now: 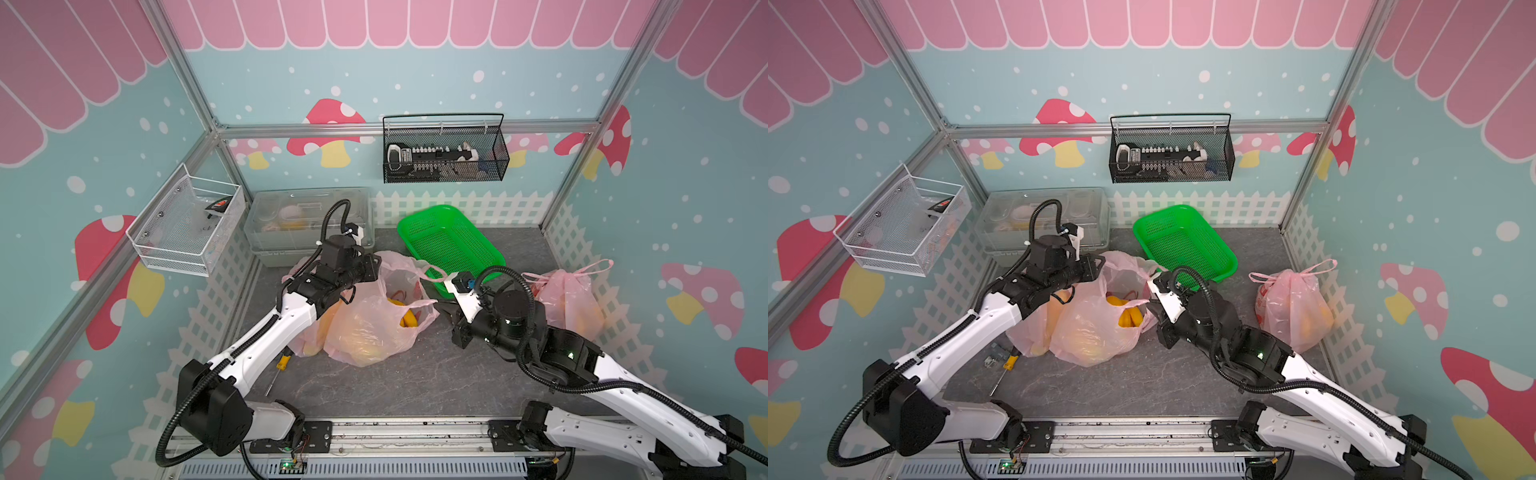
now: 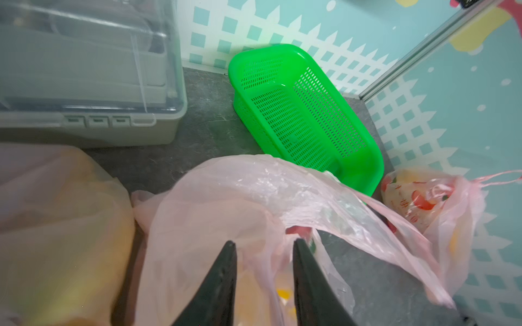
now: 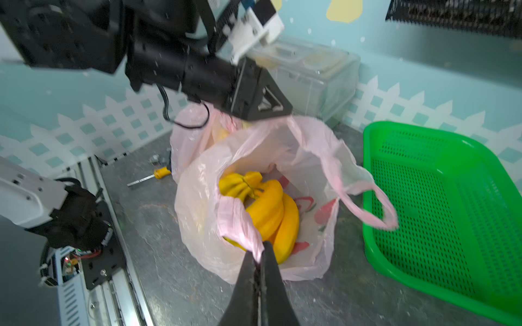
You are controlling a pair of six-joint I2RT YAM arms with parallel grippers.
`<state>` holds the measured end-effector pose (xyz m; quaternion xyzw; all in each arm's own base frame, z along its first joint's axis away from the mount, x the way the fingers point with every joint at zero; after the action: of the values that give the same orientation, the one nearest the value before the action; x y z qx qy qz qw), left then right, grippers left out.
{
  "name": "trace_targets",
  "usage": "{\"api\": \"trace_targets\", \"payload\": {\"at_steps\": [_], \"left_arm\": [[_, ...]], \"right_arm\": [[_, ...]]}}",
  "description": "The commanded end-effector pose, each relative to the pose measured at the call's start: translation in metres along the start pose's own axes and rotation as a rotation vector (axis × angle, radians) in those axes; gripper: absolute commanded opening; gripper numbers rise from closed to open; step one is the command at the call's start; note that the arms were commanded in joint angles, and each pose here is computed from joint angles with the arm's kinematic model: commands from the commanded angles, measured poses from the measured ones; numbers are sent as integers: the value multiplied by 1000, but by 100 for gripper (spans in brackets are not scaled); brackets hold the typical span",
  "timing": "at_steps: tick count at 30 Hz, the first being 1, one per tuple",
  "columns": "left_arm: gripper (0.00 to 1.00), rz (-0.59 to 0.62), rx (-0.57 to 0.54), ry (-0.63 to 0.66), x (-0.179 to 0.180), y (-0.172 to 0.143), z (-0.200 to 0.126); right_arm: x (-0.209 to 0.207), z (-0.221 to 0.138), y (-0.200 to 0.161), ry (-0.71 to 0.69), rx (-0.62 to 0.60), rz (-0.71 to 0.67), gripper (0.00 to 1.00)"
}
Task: Place the banana into a plastic bag & tie a knot
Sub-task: Adjust the plastic bag at the center of the board.
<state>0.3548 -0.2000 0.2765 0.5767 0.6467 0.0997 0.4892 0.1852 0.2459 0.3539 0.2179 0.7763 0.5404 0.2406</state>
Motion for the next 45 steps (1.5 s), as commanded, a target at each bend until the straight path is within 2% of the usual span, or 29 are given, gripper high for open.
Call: {"api": "trace_targets", "payload": {"at_steps": [1,4,7,9,12,18,20,28,34,38,42,45], "left_arm": [[54,125,-95,64,-7,6,-55],[67,119,-217,19,-4,7,-110],[72,126,-327,-92,-7,6,-157],[73,138,-370,-169,-13,4,-177],[73,204,-369,-316,-32,-6,-187],[70,325,-343,-543,-65,-33,-182],[70,350,-337,-580,-72,-39,-180],[58,388,-274,-537,-85,-52,-141],[47,355,-283,-486,-85,-53,-116],[29,312,-333,-457,-78,-49,-108],[19,300,-321,-464,-77,-55,-98],[13,290,-309,-480,-73,-61,-95]], "right_arm": [[12,13,26,73,-43,-28,0],[17,31,37,89,-28,-48,0],[22,46,46,103,-19,-66,0],[25,53,53,114,-17,-79,0],[29,59,61,119,-7,-103,0],[34,59,79,137,-30,-114,0],[36,58,83,146,-32,-116,0],[48,53,104,226,-93,-81,0],[44,60,115,204,-137,33,0],[40,62,117,177,-170,107,0],[35,60,116,151,-204,165,0],[18,55,108,52,-194,190,0]]}}
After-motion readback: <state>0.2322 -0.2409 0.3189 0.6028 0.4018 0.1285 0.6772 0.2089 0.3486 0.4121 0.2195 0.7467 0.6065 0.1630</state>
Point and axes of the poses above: each gripper's point midway between its finger pads, its own z axis out along the fingers, its own x axis along the line the jaws close on, y = z × x, the point moved 2 cm from there along -z, back along the fingers, and after that the axes turned 11 degrees about -z, right-handed, at the moved point
